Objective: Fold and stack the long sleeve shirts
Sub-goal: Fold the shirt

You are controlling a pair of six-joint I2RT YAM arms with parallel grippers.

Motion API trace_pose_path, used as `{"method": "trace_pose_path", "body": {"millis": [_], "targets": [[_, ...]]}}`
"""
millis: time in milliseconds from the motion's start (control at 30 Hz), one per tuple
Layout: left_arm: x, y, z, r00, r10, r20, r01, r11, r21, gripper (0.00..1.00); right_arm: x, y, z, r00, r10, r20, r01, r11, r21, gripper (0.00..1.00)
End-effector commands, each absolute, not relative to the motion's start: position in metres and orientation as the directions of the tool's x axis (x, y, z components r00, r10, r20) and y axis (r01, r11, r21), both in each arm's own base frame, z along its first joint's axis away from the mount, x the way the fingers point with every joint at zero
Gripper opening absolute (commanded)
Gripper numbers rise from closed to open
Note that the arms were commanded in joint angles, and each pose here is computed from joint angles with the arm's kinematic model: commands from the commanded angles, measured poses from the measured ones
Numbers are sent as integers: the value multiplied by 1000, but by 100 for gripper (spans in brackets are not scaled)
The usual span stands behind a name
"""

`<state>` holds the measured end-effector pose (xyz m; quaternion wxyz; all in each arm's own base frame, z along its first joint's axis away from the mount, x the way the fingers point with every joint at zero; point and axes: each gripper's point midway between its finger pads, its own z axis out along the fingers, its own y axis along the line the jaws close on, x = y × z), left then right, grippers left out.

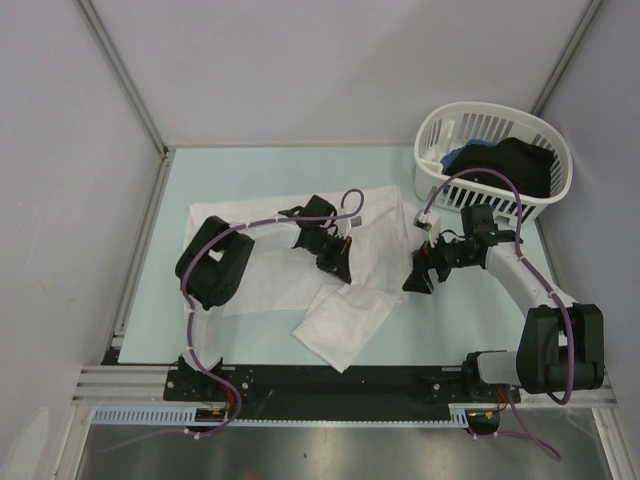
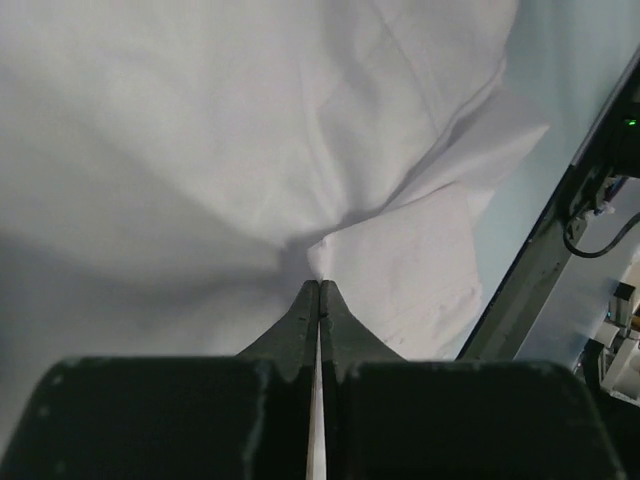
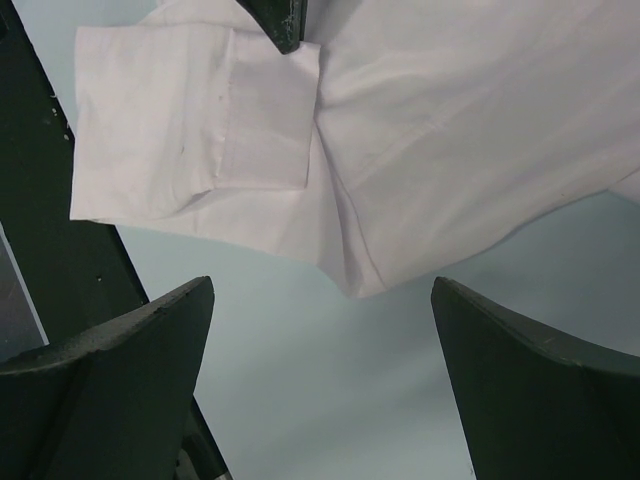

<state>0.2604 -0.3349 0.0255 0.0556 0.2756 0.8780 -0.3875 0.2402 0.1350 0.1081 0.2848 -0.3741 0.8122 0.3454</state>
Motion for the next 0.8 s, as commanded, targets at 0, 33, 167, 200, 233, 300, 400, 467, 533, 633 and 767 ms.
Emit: {"method": "trace_pose_path", "body": {"millis": [0, 33, 167, 200, 233, 300, 400, 467, 533, 633, 767], "targets": [[285, -359, 116, -704, 414, -577, 709, 357, -608, 0, 256, 142, 127, -501, -384, -776, -836, 447, 319, 97], [284, -359, 134, -680, 406, -610, 732, 328, -597, 0, 259, 143, 126, -504, -379, -776, -834, 447, 323, 96], [292, -353, 175, -587, 378, -716, 810, 282, -515, 0, 273, 151, 140, -509, -323, -798, -827, 441, 349, 98], [297, -350, 184, -564, 366, -740, 825, 279, -491, 0, 276, 153, 146, -526, -295, -798, -813, 448, 370, 98], [301, -348, 192, -550, 353, -757, 834, 277, -477, 0, 282, 155, 152, -514, -274, -813, -816, 448, 365, 99], [311, -343, 220, -509, 312, -802, 858, 267, -440, 0, 284, 160, 165, -533, -218, -818, -800, 444, 403, 100], [324, -339, 255, -389, 270, -881, 914, 231, -333, 0, 288, 166, 178, -509, -151, -847, -803, 439, 404, 100], [331, -334, 276, -321, 243, -915, 937, 225, -268, 0, 293, 168, 190, -424, -129, -896, -839, 429, 335, 100], [338, -332, 292, -274, 212, -938, 948, 222, -226, 0, 293, 168, 188, -357, -128, -925, -864, 422, 275, 100], [354, -326, 318, -231, 162, -959, 950, 252, -186, 0, 288, 169, 182, -262, -168, -950, -898, 404, 176, 100], [366, -323, 354, -174, 89, -981, 956, 255, -147, 0, 278, 175, 163, -235, -219, -947, -916, 376, 141, 100]]}}
